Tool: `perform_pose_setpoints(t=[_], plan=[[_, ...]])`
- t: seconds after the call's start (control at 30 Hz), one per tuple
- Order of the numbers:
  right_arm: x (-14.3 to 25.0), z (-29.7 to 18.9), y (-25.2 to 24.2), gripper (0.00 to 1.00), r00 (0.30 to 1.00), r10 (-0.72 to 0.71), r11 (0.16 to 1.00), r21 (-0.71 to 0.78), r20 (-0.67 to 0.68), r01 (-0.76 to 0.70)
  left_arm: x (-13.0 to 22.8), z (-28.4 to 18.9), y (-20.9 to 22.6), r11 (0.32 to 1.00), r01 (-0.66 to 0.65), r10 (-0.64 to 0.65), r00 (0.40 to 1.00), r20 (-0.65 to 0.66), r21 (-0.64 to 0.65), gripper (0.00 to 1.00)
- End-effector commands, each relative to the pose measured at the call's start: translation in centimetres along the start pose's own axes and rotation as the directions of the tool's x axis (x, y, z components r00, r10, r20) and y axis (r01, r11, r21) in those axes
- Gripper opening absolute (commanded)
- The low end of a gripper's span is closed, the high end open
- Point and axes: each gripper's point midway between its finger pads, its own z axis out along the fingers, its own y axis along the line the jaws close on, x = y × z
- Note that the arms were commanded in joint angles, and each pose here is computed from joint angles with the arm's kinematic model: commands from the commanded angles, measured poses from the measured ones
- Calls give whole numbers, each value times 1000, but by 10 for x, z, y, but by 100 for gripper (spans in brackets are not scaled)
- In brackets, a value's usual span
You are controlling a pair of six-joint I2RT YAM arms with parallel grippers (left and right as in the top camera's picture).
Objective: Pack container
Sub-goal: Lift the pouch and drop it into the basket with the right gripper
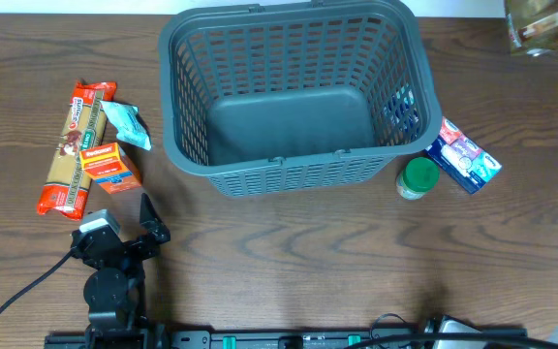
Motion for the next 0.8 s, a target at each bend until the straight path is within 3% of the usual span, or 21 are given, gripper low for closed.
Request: perform_pose_setpoints(t=[0.0,0.23,0.33,0.53,0.77], plan=[[-48,-51,42,1,980,157,985,-97,126,-145,12,2,5,1000,0,0,1000,-26,-17,98],[-15,-39,78,1,941,335,931,-139,-36,-337,12,2,5,1000,0,0,1000,-26,-17,98],[4,-17,97,1,936,332,926,-147,-115,-347,12,2,5,1000,0,0,1000,-26,-17,98],[62,26,102,1,905,324,942,6,-275,-335,12,2,5,1000,0,0,1000,-26,-17,98],[117,68,129,1,850,291,947,5,-439,-322,12,2,5,1000,0,0,1000,-26,-17,98]])
